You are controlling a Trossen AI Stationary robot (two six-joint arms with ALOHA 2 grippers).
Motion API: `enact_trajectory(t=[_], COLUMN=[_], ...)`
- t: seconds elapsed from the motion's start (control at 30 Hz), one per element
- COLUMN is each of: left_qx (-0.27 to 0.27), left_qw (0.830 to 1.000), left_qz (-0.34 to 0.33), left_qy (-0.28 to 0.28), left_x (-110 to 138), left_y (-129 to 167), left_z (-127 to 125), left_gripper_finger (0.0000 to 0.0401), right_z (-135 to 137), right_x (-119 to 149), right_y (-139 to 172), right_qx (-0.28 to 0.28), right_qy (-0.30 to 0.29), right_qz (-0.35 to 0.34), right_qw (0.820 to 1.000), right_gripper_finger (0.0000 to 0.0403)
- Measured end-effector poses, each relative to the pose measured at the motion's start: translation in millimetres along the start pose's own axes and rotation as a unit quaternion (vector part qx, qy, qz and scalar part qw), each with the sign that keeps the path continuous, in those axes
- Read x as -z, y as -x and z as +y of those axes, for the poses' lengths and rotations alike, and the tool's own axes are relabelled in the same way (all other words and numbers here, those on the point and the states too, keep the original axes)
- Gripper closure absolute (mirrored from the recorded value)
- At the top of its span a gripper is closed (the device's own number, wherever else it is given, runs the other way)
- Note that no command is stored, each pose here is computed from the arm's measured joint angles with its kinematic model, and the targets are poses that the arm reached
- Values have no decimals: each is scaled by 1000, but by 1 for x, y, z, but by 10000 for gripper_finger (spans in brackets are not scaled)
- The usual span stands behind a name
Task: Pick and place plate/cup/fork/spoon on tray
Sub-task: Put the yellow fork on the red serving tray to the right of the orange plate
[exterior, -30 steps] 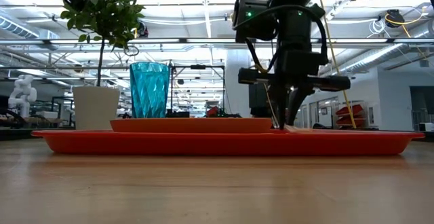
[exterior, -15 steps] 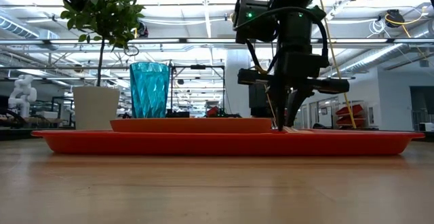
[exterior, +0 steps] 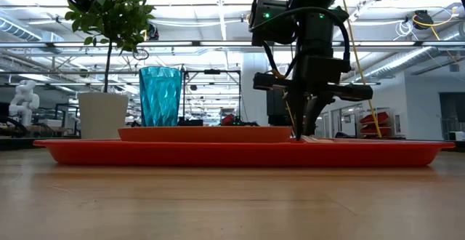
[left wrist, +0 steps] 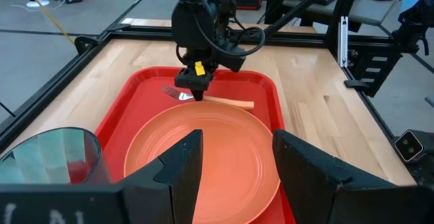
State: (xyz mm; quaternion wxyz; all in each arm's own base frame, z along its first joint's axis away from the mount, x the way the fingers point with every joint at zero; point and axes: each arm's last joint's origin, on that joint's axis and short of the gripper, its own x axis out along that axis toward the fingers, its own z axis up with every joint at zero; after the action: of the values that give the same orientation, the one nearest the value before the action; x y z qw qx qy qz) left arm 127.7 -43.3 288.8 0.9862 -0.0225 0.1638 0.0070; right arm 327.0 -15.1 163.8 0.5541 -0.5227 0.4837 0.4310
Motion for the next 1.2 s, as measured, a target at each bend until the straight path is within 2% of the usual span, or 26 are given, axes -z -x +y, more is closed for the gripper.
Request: enact_trajectory(t=[0.37, 0.97, 1.2], left_qx=[0, 0, 0], left_qw=[1000, 1000, 1000], left_qz=[1, 1, 1], left_qy=[-1, -1, -1], left_x=[0, 0, 0], left_y=[0, 0, 0], left_z=[0, 0, 0], left_gripper_finger=[219, 219, 219], right_z=[11, 10, 10], right_x=[-1, 2, 2], right_y=[-15, -16, -16], right_qx=[-1, 7, 6], right_qy=[0, 8, 5], right_qz=[-11, -8, -7], right_qw=[1000, 1000, 1000], right_gripper_finger=[397, 396, 374])
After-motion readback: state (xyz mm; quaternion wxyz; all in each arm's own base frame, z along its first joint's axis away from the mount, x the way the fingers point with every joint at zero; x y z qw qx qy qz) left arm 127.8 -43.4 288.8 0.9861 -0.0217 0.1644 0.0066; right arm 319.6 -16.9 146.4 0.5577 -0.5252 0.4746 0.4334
